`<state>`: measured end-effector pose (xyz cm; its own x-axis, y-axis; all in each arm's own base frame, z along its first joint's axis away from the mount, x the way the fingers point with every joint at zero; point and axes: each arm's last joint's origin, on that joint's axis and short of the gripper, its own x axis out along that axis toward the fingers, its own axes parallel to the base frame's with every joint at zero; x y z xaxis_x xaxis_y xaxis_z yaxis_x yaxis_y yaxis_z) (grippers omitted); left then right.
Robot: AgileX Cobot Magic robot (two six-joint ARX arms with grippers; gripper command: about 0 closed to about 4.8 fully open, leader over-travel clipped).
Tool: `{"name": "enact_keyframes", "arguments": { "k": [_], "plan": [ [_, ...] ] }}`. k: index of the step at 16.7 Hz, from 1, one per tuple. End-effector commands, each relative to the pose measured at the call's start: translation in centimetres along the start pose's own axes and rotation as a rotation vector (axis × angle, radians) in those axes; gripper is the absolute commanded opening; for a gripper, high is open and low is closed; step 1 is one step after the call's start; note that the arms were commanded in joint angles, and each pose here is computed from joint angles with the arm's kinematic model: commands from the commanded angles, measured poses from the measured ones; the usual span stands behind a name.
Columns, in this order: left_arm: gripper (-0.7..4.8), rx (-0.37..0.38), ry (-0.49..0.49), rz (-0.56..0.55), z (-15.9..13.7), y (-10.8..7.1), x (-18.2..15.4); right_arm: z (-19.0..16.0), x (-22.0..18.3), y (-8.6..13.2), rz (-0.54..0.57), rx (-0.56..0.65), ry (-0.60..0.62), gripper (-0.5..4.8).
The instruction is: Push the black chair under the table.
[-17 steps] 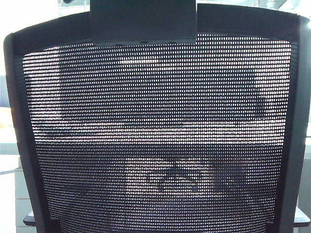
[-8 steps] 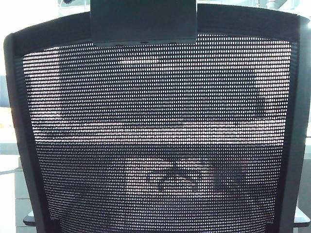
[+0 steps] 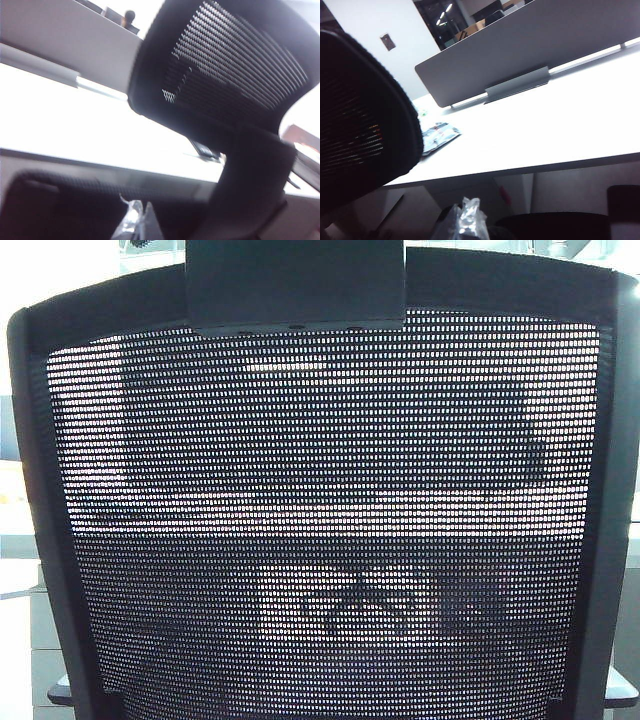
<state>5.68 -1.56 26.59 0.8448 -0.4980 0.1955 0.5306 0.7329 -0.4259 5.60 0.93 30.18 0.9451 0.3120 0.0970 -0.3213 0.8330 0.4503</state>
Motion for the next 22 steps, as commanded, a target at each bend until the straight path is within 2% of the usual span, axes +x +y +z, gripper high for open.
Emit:
{"name": "enact_keyframes", "arguments": {
  "k": [1,3,4,6,7,8,9,10,13,15,17,19,20,22],
  "plan": [
    [-0.05,0.027,-0.031,0.055,2.3,-0.7,0.9,1.4,1.1,0.3,0.007,-0.014,-0.050,-0.05],
    [-0.05,0.048,-0.022,0.061,4.1,-1.0,2.0,2.6,2.1,0.6,0.010,-0.030,-0.063,-0.05],
    [-0.05,0.090,-0.045,0.073,5.6,-1.4,2.7,3.8,2.8,1.0,0.009,-0.058,-0.066,-0.05],
    [-0.05,0.114,-0.053,0.099,6.7,-1.7,3.2,4.8,3.2,1.3,-0.033,-0.075,-0.086,-0.05],
    [-0.05,0.103,-0.047,0.167,6.5,-1.5,3.1,4.8,3.2,1.1,-0.086,-0.074,-0.095,-0.05],
    [-0.06,0.085,-0.007,0.237,5.9,-1.0,3.1,4.5,3.2,0.9,-0.108,-0.064,-0.067,-0.05],
    [-0.05,0.046,0.024,0.261,5.4,-0.7,3.1,4.1,3.2,0.9,-0.101,-0.049,-0.028,-0.05],
    [-0.05,0.009,0.045,0.235,5.0,-0.7,3.3,3.6,3.3,1.2,-0.092,-0.038,0.011,-0.05],
    [-0.05,-0.007,0.079,0.205,4.1,-1.5,3.7,2.0,3.7,2.4,-0.080,-0.037,0.065,-0.05],
    [-0.06,-0.010,0.119,0.192,2.9,-1.9,4.1,-0.3,4.0,3.3,-0.063,-0.048,0.125,-0.05],
    [-0.06,0.012,0.162,0.214,1.1,-2.0,4.3,-2.2,3.5,4.3,-0.108,-0.082,0.133,-0.05],
    [-0.06,0.032,0.203,0.244,-1.4,-1.9,4.5,-3.7,2.8,5.5,-0.055,-0.080,0.134,-0.05],
    [-0.06,0.034,0.217,0.222,-3.0,-1.9,4.6,-4.7,2.3,5.9,-0.026,-0.088,0.155,-0.05],
    [-0.06,0.047,0.227,0.237,-4.9,-1.6,4.6,-5.6,1.9,6.1,-0.022,-0.102,0.172,-0.05]
  ]
}}
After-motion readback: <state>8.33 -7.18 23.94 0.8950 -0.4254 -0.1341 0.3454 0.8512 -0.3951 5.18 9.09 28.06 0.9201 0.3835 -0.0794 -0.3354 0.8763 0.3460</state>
